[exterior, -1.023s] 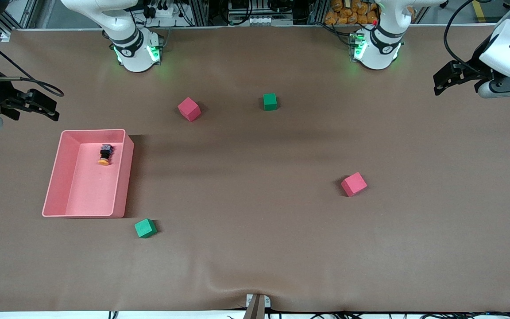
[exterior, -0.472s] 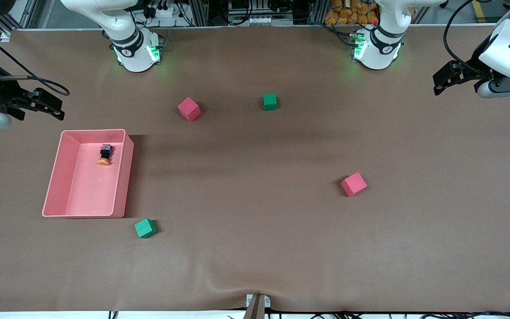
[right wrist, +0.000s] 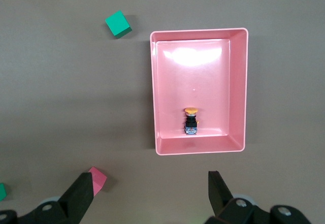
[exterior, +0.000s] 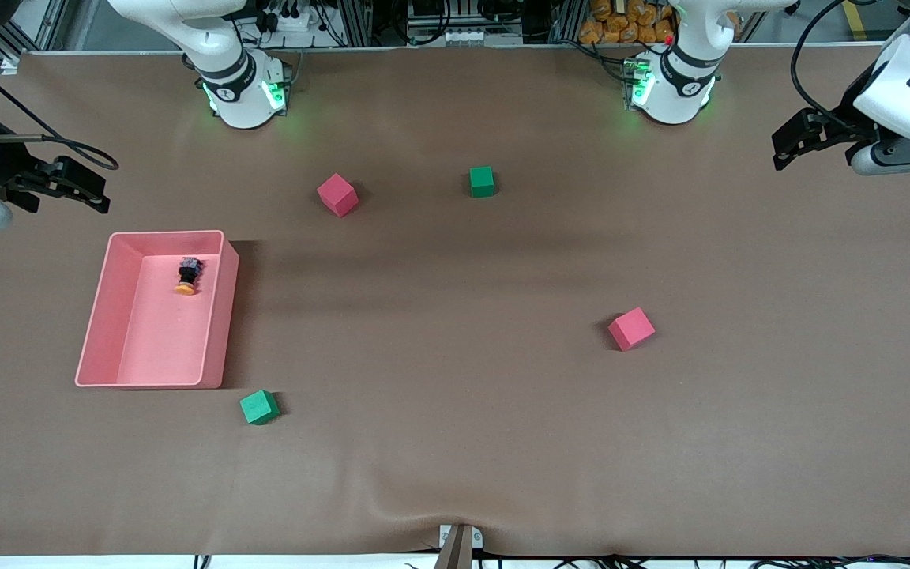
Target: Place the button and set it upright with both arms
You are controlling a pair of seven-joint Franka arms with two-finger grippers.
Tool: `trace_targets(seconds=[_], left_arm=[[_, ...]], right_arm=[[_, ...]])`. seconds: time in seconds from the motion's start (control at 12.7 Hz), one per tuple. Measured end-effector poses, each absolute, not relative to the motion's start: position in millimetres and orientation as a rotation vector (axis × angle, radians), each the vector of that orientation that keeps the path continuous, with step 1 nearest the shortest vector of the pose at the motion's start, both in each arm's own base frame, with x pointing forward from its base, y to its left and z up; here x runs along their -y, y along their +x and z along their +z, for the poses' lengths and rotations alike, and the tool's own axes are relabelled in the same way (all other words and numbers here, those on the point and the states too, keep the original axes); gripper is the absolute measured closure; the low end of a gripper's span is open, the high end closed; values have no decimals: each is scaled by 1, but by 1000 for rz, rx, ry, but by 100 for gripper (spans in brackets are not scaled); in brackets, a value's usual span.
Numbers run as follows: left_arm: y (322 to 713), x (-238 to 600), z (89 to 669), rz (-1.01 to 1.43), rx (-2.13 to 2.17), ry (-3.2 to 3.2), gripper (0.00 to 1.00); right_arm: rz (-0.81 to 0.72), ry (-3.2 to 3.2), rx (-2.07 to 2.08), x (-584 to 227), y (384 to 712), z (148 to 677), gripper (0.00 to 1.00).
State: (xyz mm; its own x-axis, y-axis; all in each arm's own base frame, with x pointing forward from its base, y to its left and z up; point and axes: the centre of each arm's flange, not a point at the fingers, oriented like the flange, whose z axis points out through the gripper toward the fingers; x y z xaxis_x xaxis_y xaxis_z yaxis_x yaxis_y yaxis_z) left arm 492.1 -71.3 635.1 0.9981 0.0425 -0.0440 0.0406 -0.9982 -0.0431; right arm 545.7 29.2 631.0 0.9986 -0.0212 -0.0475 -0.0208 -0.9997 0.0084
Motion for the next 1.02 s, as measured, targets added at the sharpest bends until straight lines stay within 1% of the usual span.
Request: trace_targets(seconds=[1.02], left_arm=[[492,72,635,70,61,-3098,0]], right_arm=[[-90,3132,52,-23,545,631,0]])
